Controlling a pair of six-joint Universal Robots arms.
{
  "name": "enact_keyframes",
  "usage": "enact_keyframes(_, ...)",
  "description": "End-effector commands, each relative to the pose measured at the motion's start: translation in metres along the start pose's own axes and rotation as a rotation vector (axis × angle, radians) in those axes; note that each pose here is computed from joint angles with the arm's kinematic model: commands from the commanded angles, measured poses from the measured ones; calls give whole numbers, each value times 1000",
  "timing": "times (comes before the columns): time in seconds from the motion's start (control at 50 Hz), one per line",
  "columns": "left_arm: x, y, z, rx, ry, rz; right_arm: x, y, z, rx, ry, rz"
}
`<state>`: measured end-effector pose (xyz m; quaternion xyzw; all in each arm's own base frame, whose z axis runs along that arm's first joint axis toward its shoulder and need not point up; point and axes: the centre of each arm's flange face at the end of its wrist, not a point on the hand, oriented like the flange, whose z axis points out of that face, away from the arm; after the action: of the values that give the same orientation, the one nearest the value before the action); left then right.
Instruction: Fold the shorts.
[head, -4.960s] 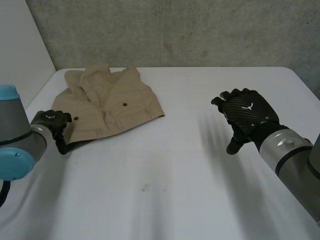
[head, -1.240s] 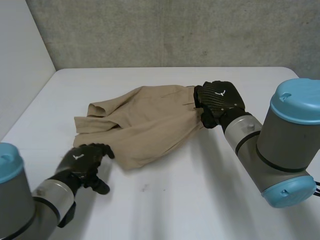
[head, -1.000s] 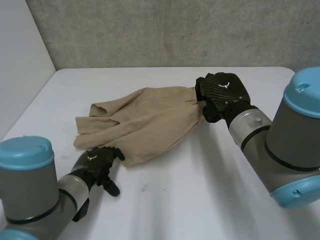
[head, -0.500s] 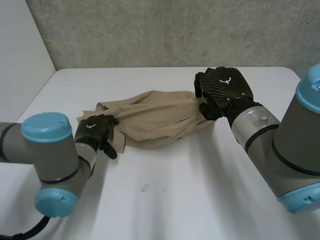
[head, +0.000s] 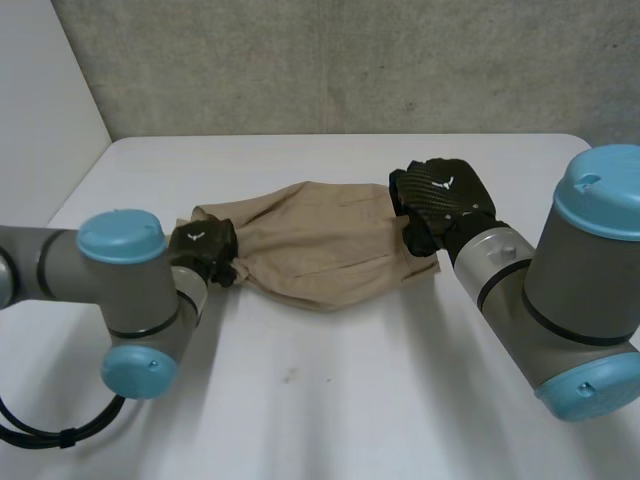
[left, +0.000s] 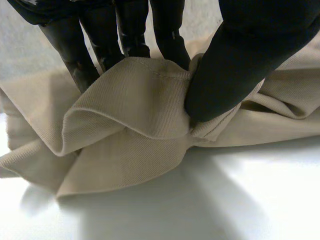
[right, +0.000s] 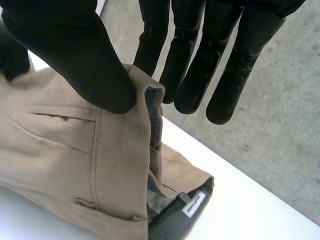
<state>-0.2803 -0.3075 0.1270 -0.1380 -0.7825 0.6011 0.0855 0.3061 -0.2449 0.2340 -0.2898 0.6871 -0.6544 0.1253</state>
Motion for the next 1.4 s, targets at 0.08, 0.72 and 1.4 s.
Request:
enact_keyframes(0.08, -8, -62, -59, 77, 65, -12, 5, 18, 11, -59, 50, -148)
enact_keyframes(0.72, -56, -38, -100, -247, 257, 40, 0, 39, -16, -251, -21, -289)
enact_keyframes(1.4, -52, -70, -148, 28, -35, 4, -1, 52, -1, -219, 16, -181)
